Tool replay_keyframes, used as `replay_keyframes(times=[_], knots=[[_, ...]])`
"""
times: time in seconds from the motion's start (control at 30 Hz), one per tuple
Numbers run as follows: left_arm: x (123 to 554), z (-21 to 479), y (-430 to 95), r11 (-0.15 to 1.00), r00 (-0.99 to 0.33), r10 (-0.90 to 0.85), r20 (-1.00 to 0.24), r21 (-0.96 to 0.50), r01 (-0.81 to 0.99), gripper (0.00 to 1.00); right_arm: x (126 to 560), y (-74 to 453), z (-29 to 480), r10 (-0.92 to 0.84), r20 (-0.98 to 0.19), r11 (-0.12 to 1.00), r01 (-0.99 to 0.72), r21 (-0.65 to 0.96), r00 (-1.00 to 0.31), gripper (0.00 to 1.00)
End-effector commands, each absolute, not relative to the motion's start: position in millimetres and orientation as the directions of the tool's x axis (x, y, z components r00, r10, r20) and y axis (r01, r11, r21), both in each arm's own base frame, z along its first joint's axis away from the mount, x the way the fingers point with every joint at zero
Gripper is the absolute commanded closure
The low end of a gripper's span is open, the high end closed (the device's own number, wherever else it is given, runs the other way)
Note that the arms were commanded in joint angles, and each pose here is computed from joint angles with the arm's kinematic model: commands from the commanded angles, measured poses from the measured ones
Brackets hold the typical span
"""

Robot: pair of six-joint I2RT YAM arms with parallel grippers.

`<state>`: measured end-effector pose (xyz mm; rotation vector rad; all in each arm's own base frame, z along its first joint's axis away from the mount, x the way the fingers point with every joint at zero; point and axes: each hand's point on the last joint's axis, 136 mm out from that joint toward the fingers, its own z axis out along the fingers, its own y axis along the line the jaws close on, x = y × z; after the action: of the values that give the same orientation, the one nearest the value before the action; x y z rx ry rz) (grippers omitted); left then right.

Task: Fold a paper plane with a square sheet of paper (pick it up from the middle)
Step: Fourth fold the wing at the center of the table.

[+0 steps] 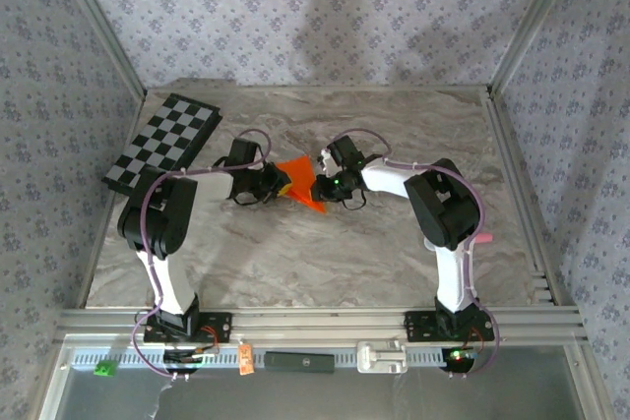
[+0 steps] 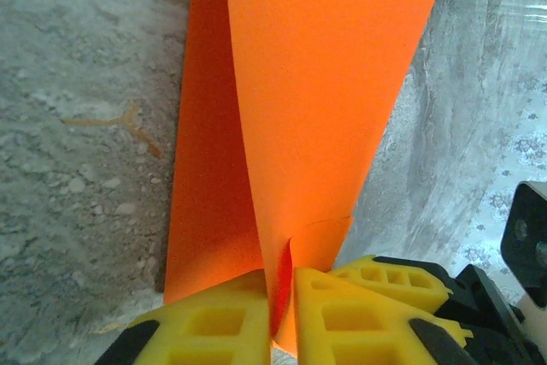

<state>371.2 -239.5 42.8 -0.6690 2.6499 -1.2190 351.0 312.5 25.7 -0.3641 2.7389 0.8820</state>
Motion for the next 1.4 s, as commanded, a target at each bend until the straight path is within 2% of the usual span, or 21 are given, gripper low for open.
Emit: replay_keyframes(times=[0.0, 0.2, 0.27, 0.43, 0.6, 0.93, 1.37], knots=[[376, 47, -244, 0.575, -0.908, -0.417, 0.035, -0.764, -0.293, 0.9, 348, 302, 20, -0.18, -0.287, 0.802, -0.309, 0.511, -0.941, 0.8], [377, 55, -244, 0.576, -0.907, -0.42, 0.023, -0.766, -0.286, 0.96, 360, 300, 55, -0.202, -0.42, 0.796, -0.398, 0.457, -0.885, 0.72], [377, 60, -245, 0.571, -0.904, -0.426, 0.024, -0.768, -0.289, 0.96, 364, 293, 63, -0.22, -0.472, 0.814, -0.428, 0.393, -0.853, 0.69], [375, 66, -242, 0.592, -0.895, -0.443, 0.053, -0.732, -0.337, 0.96, 369, 261, 80, -0.323, -0.588, 0.891, -0.447, 0.074, -0.741, 0.6], [375, 73, -245, 0.61, -0.892, -0.448, 0.061, -0.708, -0.355, 0.96, 358, 272, 95, -0.388, -0.642, 0.87, -0.493, -0.018, -0.661, 0.56], [375, 76, -251, 0.65, -0.89, -0.454, 0.046, -0.666, -0.366, 0.96, 338, 320, 76, -0.49, -0.643, 0.806, -0.587, -0.077, -0.588, 0.55], [375, 77, -252, 0.626, -0.874, -0.481, 0.069, -0.671, -0.397, 0.96, 340, 321, 52, -0.476, -0.621, 0.829, -0.553, -0.08, -0.623, 0.56]])
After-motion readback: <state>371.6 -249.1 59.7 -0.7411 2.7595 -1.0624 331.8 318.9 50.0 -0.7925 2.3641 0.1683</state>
